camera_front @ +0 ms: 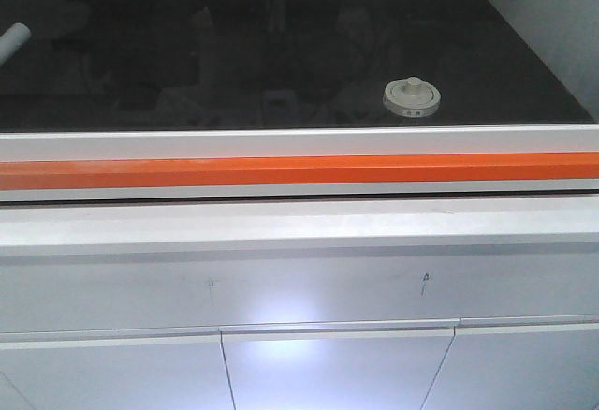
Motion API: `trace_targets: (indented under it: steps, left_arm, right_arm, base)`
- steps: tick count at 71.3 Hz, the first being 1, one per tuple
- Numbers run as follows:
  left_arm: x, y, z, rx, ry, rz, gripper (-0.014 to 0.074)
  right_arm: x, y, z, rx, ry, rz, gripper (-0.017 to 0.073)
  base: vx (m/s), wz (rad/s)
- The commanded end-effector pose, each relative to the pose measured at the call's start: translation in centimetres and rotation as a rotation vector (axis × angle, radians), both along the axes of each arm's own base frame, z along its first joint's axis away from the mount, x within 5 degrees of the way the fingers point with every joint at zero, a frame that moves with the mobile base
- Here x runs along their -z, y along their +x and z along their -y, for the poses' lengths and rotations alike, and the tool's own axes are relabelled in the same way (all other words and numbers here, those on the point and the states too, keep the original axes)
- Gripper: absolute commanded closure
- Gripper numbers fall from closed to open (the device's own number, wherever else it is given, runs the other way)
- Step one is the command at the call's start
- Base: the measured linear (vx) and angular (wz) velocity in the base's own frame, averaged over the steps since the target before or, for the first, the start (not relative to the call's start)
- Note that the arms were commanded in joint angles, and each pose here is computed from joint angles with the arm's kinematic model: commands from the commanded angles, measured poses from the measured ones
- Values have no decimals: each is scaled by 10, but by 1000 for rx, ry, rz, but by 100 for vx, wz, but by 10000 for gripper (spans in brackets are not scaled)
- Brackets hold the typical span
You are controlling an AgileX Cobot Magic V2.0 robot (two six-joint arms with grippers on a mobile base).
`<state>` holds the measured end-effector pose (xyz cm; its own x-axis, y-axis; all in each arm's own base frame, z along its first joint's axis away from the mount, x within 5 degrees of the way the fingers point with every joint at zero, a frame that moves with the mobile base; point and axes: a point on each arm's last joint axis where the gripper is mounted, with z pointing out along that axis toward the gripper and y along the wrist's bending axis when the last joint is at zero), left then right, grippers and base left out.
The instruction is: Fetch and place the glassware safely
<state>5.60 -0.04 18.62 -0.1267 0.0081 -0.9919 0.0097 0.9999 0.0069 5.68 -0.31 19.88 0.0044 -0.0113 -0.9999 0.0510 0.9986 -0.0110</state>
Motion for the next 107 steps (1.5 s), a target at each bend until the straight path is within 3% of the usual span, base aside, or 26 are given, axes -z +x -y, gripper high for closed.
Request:
trace_targets:
  steps: [1,87,107]
  left_arm:
    - [2,1,0,6,-8,54,601]
    - [2,1,0,6,-8,56,601]
    - [-7,1,0,6,-9,159,601]
  right_arm:
    - [-1,0,0,2,-8,70,563]
    - [-1,0,0,2,-8,70,563]
    - [-2,0,0,2,-9,78,563]
  base:
    - [0,0]
    - [0,0]
    - [0,0]
